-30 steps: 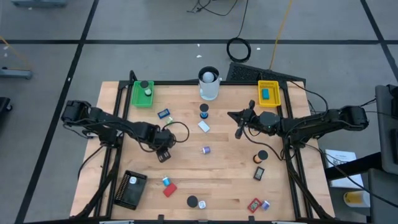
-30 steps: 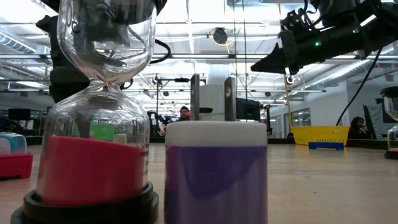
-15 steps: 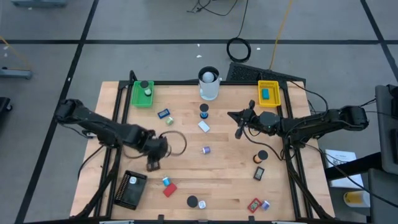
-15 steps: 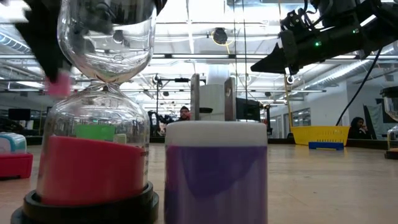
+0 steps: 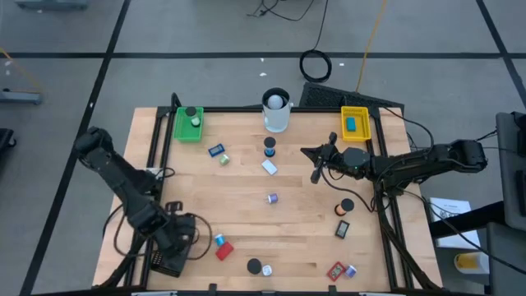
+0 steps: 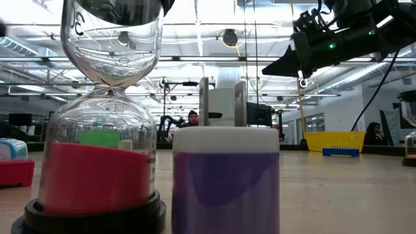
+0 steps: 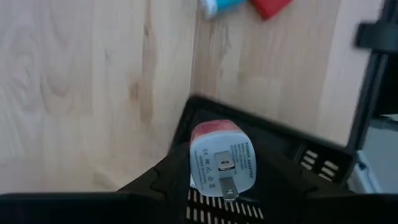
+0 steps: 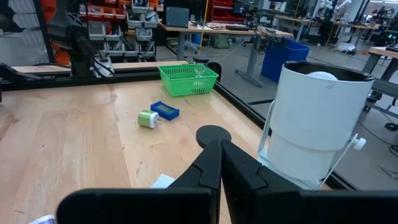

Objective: Pick & Place Office items
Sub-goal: Put the pink charger adapter into the black bin

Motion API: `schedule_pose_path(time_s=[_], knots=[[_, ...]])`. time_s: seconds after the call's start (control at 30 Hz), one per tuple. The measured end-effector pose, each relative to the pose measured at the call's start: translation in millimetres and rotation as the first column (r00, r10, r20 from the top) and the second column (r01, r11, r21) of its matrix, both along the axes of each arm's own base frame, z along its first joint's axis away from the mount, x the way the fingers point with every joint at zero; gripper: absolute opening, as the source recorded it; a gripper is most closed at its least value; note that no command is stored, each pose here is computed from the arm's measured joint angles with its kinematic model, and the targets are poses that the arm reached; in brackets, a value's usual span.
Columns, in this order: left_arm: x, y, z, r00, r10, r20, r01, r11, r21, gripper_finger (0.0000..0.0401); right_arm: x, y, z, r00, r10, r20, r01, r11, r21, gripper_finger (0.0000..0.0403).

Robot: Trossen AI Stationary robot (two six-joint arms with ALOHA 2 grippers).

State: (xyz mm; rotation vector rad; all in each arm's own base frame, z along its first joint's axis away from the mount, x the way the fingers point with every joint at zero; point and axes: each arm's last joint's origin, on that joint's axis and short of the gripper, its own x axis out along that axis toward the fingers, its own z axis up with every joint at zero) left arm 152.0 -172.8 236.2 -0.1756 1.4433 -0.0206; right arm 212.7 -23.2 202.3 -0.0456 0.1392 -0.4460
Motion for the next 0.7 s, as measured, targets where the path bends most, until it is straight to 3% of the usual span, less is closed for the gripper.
schedule_pose_path(time_s=[0.27,0.53,0.7], knots=[[-19,-13,-28,0.999,-0.026,0.047,0.026,1.000,-0.011,0.0158,0,0,0,1.000,0.000,0.002,0.000,1.000,0.003,0.0001],[-20,-9,-39,0.990,-0.108,0.089,0.104,0.993,0.050,0.0158,0,0,0,1.000,0.000,0.002,0.000,1.000,0.003,0.0001],[-20,-10,-48,0.985,-0.130,0.118,0.128,0.992,0.021,0.0158,0,0,0,1.000,0.000,0.002,0.000,1.000,0.003,0.0001]])
